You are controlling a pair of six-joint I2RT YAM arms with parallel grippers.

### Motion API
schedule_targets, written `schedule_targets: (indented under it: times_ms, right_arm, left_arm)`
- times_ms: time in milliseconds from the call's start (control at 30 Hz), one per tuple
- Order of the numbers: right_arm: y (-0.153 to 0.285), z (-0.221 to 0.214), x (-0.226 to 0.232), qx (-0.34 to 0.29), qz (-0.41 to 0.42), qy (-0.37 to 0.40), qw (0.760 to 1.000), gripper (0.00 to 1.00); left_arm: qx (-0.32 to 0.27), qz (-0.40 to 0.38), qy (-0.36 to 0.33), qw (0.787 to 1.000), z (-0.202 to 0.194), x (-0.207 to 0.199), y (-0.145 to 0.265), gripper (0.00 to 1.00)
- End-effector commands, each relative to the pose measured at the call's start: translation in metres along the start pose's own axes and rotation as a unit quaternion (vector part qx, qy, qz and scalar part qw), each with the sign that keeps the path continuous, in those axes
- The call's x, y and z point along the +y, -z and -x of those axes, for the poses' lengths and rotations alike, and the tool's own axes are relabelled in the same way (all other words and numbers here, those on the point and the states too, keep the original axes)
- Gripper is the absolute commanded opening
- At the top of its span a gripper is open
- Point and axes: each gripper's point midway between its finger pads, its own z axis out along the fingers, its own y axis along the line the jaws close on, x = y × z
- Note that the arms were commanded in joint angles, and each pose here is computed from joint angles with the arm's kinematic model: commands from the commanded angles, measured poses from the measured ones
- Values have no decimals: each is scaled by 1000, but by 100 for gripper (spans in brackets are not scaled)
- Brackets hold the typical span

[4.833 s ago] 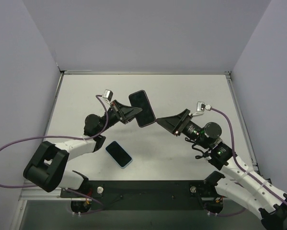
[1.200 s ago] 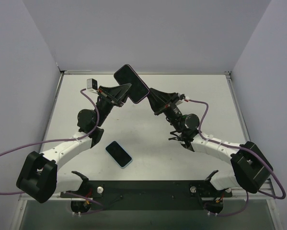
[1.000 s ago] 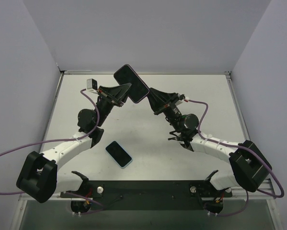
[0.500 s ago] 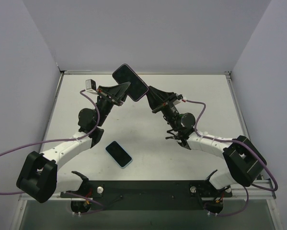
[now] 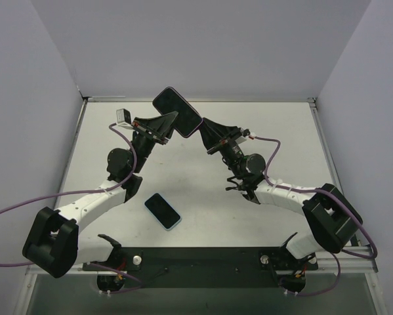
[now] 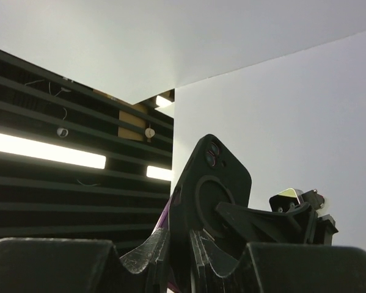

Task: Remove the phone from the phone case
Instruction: Remove the phone case from the phone.

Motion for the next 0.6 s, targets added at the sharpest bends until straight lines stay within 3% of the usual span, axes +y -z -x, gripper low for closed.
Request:
schedule_targets:
  times_ms: [0,100,233,567]
  right_arm:
    - [16,-42,-14,111,1,64,992,0]
    - [17,-41,-27,129,-29,90,987,0]
    - [26,-34,-69,135,-135,151,970,0]
    - [57,-11,-109,135,-304,320,887,0]
  left_arm:
    - [126,-319,22,939,-54,-175,53,0]
    - [132,-303,28,943,-55,-162,50,0]
    - [140,-281,32,949,-58,-148,46,0]
    - [145,-270,29,952,-60,-142,43,0]
